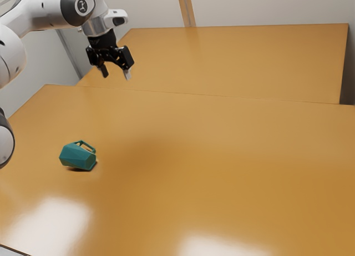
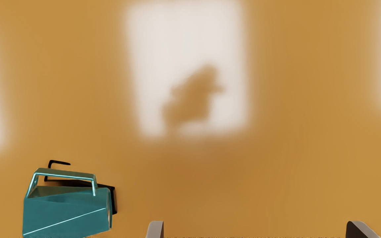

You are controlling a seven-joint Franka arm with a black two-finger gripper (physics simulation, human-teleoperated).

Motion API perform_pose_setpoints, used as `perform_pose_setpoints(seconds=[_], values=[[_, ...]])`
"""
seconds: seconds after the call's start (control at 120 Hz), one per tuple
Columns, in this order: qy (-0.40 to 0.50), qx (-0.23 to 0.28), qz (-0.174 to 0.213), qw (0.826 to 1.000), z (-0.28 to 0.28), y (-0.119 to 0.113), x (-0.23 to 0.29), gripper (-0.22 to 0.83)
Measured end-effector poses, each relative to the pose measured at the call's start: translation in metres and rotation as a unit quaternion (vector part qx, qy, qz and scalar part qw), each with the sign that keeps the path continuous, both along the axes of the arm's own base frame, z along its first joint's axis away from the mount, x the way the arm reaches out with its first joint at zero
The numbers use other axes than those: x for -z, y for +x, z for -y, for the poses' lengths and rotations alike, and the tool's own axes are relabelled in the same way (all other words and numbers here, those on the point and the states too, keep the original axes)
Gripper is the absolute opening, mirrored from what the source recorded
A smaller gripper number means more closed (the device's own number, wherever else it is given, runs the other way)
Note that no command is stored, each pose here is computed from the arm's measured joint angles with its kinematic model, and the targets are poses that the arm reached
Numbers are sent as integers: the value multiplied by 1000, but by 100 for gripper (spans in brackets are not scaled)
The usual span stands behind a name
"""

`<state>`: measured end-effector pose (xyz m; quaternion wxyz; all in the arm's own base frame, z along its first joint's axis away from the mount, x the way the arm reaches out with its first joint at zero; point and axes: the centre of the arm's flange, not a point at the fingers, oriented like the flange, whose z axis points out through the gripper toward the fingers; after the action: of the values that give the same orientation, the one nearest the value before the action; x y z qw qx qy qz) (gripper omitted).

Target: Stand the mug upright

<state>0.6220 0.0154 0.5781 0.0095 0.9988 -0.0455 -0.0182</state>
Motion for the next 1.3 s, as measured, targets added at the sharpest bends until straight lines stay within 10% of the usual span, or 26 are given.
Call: perform_pose_setpoints(seconds=[0.383, 0.758, 1.3], values=[[-11, -7, -13, 1000, 4, -8, -4, 61], [-186, -109, -11, 976, -195, -50, 8, 61], [-393, -154, 3, 906, -400, -120, 194, 62]])
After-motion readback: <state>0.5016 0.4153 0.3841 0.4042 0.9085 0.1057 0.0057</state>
